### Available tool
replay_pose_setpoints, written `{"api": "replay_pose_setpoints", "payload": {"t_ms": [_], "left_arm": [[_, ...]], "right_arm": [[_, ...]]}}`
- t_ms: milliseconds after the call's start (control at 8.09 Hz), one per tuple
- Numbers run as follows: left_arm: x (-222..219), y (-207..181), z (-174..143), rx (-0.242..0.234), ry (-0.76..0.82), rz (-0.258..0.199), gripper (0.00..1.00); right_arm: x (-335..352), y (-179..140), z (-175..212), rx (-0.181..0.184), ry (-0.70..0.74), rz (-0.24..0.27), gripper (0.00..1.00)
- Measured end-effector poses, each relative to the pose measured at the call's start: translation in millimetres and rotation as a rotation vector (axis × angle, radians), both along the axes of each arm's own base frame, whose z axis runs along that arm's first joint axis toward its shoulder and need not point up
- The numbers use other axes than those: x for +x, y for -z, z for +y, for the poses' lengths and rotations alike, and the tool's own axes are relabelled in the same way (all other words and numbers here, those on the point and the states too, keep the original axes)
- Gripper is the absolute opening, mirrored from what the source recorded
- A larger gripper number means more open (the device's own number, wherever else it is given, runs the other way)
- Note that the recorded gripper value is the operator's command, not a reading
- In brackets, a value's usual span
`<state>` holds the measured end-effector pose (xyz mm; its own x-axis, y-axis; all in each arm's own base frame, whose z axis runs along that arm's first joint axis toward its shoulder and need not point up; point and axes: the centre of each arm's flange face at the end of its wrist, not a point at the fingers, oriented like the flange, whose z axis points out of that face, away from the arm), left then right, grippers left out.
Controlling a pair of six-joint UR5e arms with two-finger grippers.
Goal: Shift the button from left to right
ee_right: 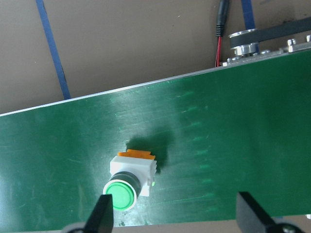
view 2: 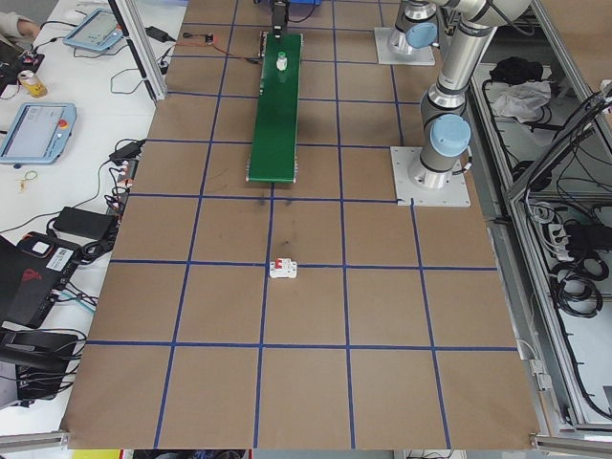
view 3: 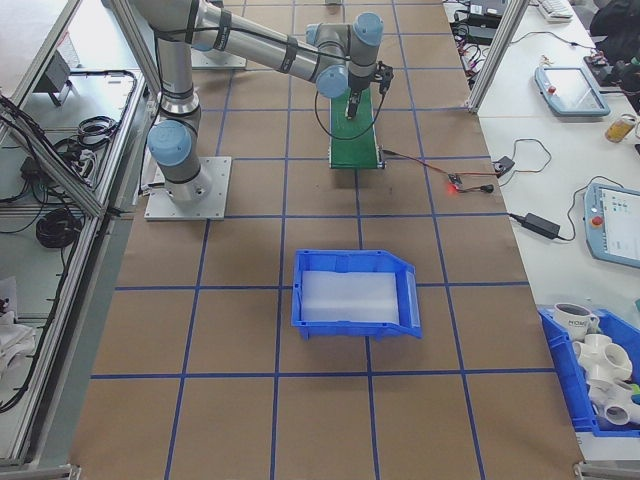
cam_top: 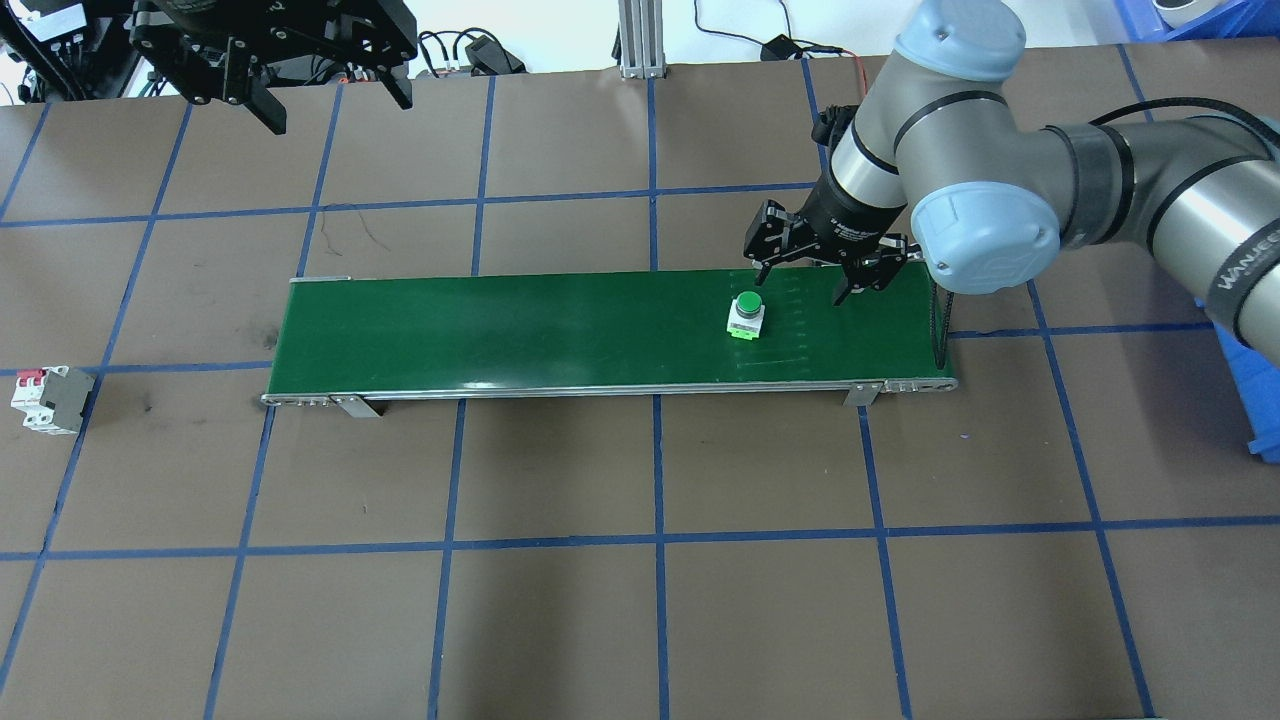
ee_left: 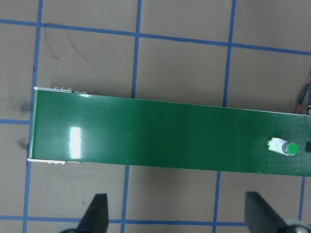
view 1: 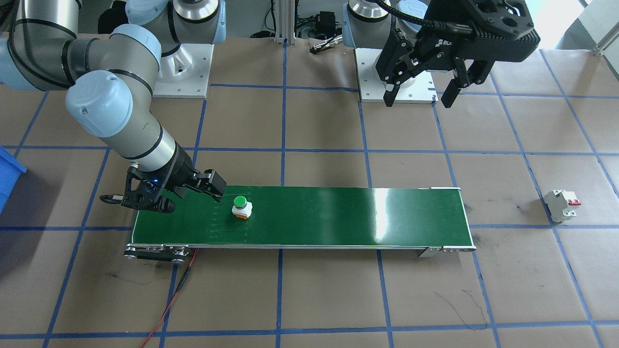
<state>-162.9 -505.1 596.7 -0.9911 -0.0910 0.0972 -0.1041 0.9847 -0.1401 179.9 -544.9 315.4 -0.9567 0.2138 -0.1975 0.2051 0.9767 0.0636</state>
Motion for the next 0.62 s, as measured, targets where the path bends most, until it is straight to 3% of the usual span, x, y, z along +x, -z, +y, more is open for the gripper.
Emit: {"api": "replay_pose_setpoints", "payload": {"t_ms": [124, 371, 494, 618], "left_arm": [[0.0, 0.2, -0.1, 0.001, 0.0, 0.001, 1.0], [0.0, 0.3, -0.3, 0.0, 0.0, 0.0, 1.0], [0.0, -0.2, -0.1, -0.001, 0.0, 0.0, 1.0], [0.3, -0.7, 0.0, -0.002, -0.001, 0.0, 1.0]], "right_arm": [[6.5, 5.9, -0.2, 0.005, -0.004, 0.009, 0.89], [4.7, 32.9, -7.1, 0.035, -0.01, 0.086, 0.89], [2.6, 44.3, -10.8, 0.044, -0.012, 0.117, 0.81], [1.5, 50.3, -13.2, 0.049, -0.012, 0.131, 0.56]]}}
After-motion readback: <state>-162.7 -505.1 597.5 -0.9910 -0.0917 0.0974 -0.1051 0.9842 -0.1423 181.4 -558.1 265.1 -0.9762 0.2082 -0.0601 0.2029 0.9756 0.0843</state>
